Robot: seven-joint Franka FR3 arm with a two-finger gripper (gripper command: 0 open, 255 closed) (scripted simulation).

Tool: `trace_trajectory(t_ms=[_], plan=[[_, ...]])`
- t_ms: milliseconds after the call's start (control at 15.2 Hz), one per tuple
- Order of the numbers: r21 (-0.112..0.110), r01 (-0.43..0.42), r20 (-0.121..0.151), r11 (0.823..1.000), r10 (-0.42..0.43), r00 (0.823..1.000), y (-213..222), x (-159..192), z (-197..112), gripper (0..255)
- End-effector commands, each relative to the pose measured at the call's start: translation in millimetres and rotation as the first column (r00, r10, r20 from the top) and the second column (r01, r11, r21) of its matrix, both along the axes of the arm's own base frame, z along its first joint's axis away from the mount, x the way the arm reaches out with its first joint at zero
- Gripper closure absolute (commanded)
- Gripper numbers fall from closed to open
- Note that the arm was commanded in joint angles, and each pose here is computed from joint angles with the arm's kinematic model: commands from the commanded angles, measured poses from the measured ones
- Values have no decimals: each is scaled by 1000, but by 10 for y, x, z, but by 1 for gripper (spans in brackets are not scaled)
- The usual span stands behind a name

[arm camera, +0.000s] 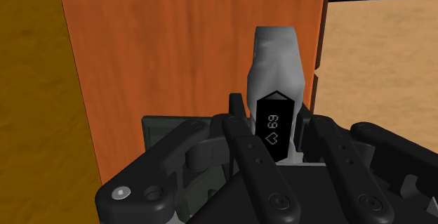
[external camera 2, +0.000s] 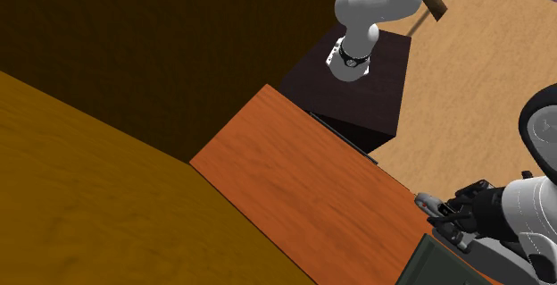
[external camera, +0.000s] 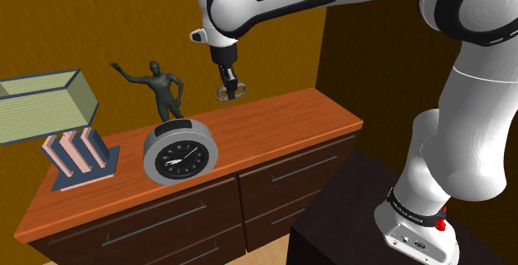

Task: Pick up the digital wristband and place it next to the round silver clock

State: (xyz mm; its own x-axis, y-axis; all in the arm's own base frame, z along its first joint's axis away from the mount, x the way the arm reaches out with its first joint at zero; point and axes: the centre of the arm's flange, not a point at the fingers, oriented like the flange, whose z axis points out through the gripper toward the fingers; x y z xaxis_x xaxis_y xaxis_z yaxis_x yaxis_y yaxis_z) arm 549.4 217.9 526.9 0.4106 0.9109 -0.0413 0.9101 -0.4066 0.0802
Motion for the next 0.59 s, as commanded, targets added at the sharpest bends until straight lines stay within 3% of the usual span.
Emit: trace_trajectory(t_ms=[0, 528], plan=[[0, 0, 0, 1000, 0, 1000, -4, -5, -109, 255], [0, 0, 0, 1000, 0, 1000, -4, -5, -532, 255]])
